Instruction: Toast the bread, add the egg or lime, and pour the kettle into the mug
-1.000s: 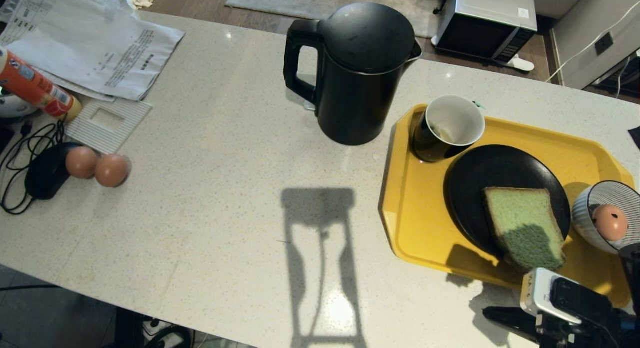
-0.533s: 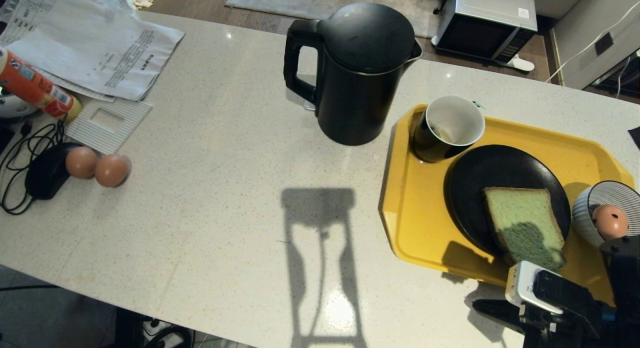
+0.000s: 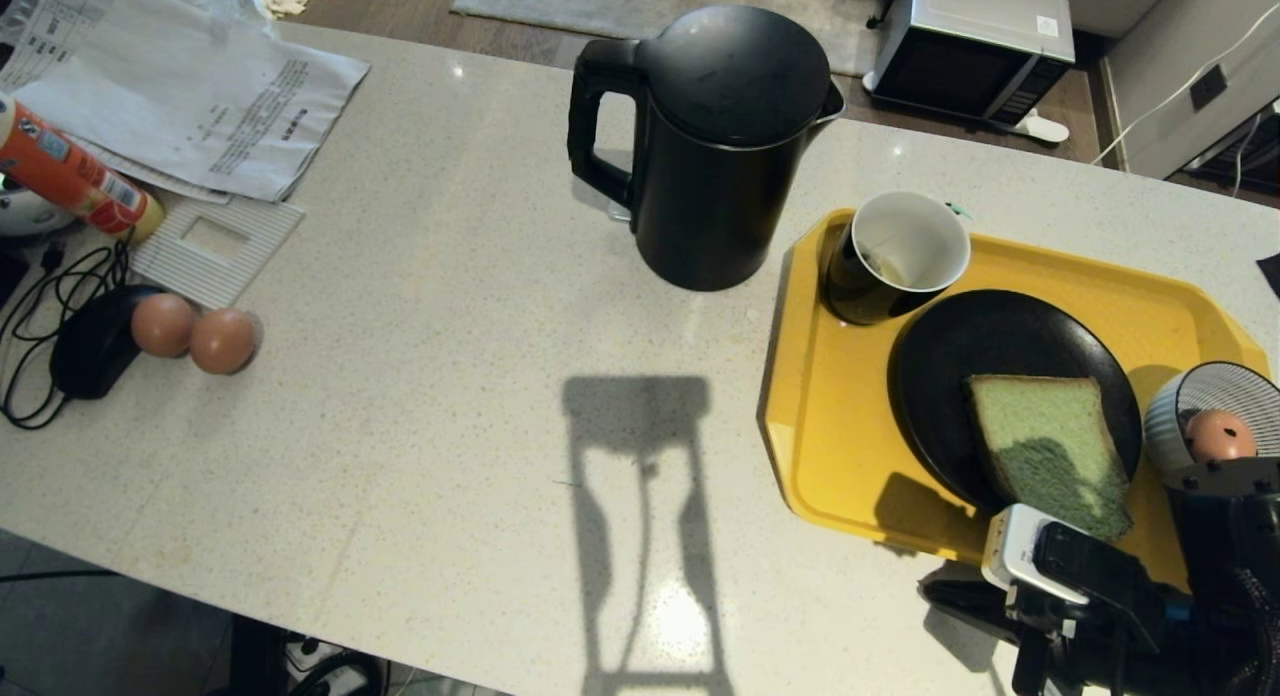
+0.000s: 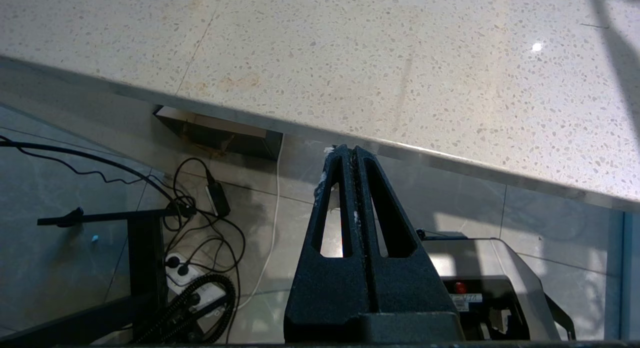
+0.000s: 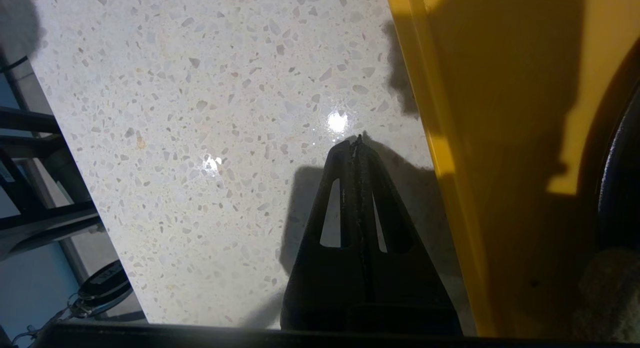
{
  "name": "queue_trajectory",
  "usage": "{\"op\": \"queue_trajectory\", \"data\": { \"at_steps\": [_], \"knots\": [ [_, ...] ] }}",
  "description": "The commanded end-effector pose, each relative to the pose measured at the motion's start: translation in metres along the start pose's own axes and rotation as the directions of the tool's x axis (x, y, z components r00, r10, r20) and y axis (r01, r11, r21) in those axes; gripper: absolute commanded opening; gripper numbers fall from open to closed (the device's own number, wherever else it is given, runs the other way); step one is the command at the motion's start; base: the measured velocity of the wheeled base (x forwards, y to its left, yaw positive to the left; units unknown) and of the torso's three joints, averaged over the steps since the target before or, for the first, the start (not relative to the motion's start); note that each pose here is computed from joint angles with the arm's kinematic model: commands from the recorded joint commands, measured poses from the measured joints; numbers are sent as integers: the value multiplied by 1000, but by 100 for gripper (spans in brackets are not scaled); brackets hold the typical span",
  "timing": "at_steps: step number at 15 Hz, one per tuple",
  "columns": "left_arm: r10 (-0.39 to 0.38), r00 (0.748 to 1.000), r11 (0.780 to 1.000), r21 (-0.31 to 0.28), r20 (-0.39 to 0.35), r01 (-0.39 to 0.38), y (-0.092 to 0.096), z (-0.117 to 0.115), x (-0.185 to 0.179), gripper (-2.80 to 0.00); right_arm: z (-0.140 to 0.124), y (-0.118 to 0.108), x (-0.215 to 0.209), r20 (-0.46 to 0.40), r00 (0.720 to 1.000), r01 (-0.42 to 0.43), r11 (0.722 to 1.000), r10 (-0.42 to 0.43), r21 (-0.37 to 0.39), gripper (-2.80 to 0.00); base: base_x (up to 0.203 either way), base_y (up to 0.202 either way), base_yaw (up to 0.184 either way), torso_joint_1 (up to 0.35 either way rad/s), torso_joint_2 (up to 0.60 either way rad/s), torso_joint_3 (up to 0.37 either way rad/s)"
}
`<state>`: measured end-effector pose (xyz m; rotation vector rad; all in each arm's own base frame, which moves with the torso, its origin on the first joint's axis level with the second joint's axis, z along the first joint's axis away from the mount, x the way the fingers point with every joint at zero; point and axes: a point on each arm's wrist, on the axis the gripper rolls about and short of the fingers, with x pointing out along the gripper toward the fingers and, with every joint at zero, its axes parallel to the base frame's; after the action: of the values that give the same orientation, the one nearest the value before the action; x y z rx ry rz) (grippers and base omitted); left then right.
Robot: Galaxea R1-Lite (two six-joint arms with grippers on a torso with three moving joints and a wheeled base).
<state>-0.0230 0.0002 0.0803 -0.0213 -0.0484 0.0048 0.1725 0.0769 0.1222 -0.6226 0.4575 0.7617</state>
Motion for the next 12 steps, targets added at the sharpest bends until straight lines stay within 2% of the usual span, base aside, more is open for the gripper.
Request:
{"op": "queue_trajectory", "data": {
  "at_steps": [1,12],
  "knots": [
    [1,1000,1000,0,-15,-1,0,-4,1,-280,0,-1,3,-4,1000,-4,1000,4,-2,-280,0,0,0,0,0,0],
    [1,1000,1000,0,-15,-1,0,-4,1,-280,10,-9,8,40,999,26,1000,-26,-5,-280,0,0,0,0,0,0]
  ]
}}
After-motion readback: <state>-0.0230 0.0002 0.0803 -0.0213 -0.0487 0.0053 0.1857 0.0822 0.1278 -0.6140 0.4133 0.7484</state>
